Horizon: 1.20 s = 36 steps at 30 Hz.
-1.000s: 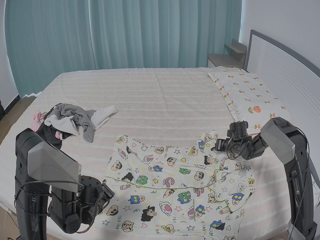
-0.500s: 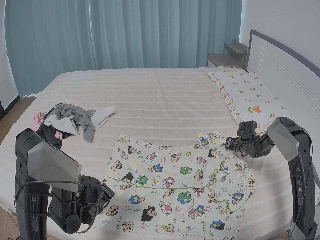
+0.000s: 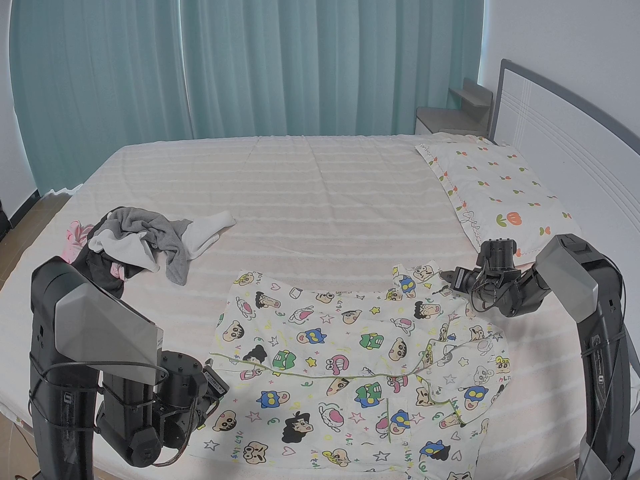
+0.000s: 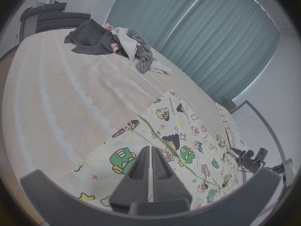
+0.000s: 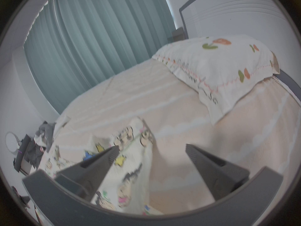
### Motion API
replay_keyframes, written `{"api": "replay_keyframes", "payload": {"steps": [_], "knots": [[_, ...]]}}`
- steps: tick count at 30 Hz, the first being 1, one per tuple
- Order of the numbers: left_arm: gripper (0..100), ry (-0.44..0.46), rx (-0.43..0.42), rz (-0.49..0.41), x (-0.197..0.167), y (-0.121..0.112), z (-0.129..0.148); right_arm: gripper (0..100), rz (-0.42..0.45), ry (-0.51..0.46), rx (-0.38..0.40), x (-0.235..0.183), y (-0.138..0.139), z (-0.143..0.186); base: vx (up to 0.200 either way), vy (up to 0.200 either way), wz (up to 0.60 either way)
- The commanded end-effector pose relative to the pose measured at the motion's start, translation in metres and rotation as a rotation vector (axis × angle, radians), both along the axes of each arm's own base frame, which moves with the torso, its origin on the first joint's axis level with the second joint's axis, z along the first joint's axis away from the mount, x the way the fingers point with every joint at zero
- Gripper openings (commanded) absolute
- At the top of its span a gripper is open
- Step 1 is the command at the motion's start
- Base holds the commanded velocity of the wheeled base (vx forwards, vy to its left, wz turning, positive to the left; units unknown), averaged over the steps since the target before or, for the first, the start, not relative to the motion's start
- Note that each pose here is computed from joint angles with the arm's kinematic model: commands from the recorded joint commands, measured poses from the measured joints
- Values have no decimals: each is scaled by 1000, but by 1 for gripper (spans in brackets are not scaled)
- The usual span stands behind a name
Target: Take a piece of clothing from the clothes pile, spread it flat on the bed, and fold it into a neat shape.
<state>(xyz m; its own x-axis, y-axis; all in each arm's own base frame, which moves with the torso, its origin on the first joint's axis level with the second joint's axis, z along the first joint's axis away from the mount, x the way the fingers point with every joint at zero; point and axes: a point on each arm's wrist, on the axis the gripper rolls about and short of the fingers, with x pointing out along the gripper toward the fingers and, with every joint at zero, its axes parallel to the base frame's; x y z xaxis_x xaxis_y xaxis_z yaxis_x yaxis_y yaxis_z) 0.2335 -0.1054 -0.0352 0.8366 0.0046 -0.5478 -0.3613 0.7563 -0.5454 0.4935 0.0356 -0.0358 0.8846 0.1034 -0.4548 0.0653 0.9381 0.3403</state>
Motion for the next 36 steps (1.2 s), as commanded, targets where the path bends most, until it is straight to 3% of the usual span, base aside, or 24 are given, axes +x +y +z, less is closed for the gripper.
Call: {"api": "replay_keyframes", "payload": {"steps": [1,3,6,14,31,32,36], "knots": [[0,-16,-9,0,1,0,2,100,-10,-86,30,2,11,30,0,0,0],[0,-16,-9,0,1,0,2,100,1,-95,30,1,17,35,0,0,0],[0,-16,-8,1,1,0,2,100,65,-91,29,-7,52,36,0,0,0],[0,-15,-8,0,1,0,1,100,172,-40,-20,-8,115,9,0,0,0],[0,-12,-6,2,1,0,1,100,184,-3,-126,11,131,-18,0,0,0],[0,-12,-6,1,0,0,1,0,184,-2,-129,12,131,-18,0,0,0],[0,-12,-6,1,0,0,1,0,180,-7,-136,14,133,-22,0,0,0]]}}
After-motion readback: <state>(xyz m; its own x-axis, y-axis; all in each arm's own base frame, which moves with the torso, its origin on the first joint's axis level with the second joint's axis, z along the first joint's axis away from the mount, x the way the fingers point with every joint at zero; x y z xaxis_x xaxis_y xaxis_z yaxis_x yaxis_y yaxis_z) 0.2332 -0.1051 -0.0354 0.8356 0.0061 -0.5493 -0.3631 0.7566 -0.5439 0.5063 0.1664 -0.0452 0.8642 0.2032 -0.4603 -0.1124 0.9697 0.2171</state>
